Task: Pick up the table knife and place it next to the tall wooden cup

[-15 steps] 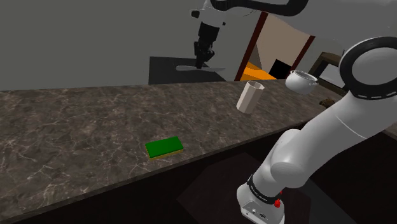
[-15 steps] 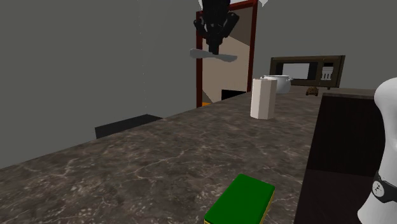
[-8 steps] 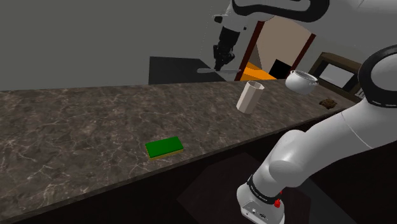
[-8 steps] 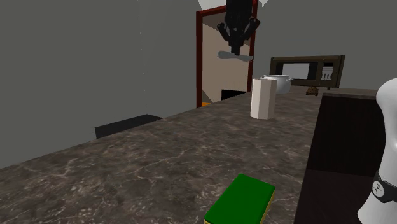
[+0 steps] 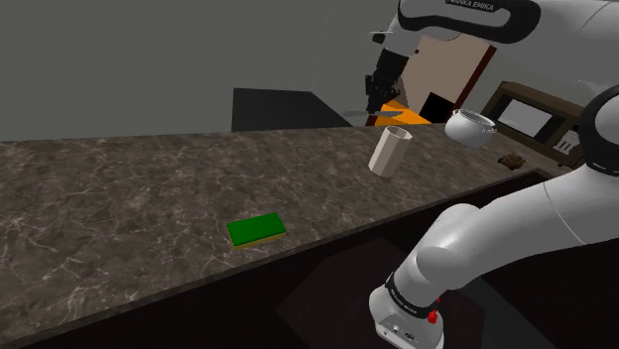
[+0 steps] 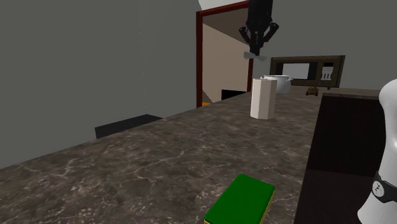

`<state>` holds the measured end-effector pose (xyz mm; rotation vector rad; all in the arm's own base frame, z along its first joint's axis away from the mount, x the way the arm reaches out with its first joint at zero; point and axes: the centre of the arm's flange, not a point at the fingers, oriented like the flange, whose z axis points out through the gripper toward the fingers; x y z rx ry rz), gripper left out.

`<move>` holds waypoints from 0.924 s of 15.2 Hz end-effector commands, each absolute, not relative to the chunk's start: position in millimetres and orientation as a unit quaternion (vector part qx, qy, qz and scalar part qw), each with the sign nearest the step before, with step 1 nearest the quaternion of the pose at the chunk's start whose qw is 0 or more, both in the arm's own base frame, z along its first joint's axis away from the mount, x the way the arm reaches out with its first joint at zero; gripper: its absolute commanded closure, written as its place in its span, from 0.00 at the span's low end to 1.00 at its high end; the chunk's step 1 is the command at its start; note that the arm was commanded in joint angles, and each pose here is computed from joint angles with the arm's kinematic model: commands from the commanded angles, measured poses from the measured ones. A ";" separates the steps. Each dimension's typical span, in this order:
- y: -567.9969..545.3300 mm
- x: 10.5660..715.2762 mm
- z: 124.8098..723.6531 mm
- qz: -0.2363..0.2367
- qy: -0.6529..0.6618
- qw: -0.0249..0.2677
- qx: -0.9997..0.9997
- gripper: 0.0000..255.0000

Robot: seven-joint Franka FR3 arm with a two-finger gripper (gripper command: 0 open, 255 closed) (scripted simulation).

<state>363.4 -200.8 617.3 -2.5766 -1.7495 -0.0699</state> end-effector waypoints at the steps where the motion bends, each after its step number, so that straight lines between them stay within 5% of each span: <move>1: -214.2 350.2 608.0 -0.022 -0.563 0.013 -0.826 1.00; 14: -214.2 350.2 539.3 -0.022 -0.563 0.013 -0.826 1.00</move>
